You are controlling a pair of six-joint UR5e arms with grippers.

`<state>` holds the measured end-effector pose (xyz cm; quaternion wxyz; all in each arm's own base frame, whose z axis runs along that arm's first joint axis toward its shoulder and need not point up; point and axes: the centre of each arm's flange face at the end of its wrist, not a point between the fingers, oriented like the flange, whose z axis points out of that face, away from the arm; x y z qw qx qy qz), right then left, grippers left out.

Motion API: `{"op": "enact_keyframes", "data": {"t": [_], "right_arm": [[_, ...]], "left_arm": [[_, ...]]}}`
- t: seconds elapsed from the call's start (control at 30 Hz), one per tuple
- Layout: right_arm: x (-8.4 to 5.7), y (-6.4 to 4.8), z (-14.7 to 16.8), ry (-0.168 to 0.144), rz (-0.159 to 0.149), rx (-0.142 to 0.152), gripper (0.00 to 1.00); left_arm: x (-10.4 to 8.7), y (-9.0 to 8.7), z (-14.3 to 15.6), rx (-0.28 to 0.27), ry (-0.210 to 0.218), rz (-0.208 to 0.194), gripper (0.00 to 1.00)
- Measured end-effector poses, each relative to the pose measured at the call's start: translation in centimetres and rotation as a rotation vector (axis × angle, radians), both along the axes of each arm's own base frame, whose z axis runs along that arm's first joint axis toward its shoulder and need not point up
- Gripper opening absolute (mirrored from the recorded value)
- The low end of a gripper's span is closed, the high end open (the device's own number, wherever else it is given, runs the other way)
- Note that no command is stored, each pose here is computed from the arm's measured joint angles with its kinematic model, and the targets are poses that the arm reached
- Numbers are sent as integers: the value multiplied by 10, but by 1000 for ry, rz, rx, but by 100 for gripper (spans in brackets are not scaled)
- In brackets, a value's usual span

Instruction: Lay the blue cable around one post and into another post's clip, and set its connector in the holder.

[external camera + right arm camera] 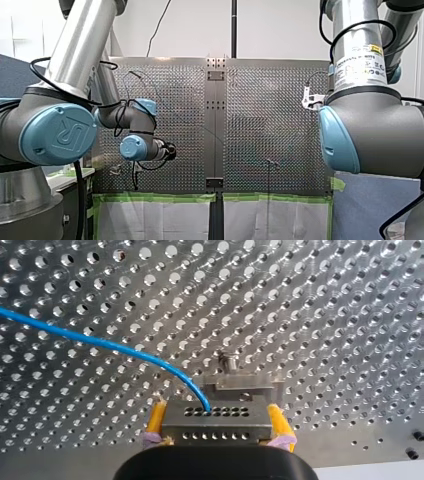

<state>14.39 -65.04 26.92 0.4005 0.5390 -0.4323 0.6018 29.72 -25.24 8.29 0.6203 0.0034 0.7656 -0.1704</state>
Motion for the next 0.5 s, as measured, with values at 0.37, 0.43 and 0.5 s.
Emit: {"op": "enact_keyframes", "data": {"t": [0.37, 0.43, 0.5], "right_arm": [[-12, -4, 4, -3, 22, 9, 0], [-13, -4, 5, -4, 29, 13, 0], [-13, -5, 7, -4, 39, 17, 0]], "left_arm": [[0, 2, -1, 4, 8, 6, 100], [0, 2, -1, 5, 9, 6, 100], [0, 2, -1, 6, 11, 6, 100]]}}
